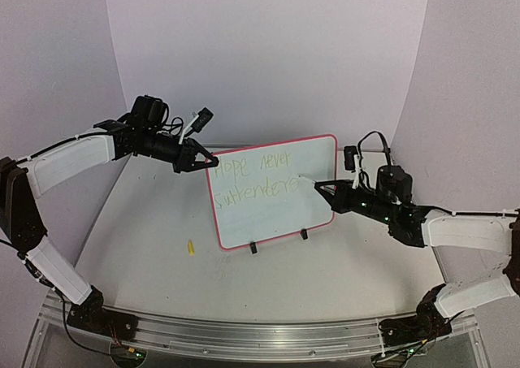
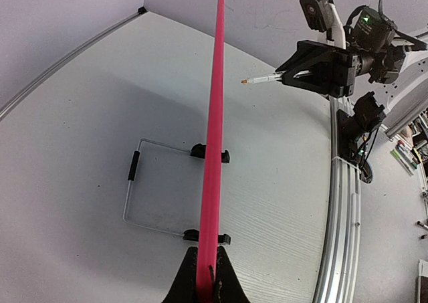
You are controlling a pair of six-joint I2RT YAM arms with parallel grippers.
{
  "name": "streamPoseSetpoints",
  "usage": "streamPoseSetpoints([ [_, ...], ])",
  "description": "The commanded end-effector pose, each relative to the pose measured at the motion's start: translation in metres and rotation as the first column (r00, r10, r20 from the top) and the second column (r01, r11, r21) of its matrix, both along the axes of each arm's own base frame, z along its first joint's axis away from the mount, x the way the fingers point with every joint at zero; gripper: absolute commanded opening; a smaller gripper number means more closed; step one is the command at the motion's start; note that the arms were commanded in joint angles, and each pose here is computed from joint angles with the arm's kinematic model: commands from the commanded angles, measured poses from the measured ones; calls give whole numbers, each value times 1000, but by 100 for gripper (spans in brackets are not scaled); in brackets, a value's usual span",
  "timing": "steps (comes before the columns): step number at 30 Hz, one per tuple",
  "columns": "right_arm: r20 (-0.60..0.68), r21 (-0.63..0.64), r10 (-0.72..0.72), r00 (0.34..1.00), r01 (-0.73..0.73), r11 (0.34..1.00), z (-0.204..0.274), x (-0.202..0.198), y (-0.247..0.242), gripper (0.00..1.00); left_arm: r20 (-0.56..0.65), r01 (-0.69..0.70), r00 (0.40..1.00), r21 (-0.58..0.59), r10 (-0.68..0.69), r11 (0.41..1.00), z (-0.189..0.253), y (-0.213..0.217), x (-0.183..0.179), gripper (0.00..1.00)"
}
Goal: Write a sentence on the whiteboard
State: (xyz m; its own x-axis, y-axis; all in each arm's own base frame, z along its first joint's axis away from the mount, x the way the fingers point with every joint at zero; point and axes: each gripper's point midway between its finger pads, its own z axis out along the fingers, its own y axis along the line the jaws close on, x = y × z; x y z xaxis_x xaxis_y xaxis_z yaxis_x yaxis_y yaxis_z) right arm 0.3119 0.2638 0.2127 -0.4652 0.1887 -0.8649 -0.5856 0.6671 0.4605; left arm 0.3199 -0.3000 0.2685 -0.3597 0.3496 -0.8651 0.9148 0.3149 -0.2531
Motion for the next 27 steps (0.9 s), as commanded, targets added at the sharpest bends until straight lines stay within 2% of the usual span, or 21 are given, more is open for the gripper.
streamPoseSetpoints([
  [1,-30,-32,-58,998,57,998,-15,4,-11,0,73,-16,997,4,16,1000,14,6,1,0],
  [7,-53,-77,-89,995,85,993,-32,5,-17,0,69,-16,997,4,16,1000,13,6,1,0],
  [27,-48,-121,-117,992,111,987,-38,24,-12,0,70,-19,997,7,19,1000,13,6,1,0],
])
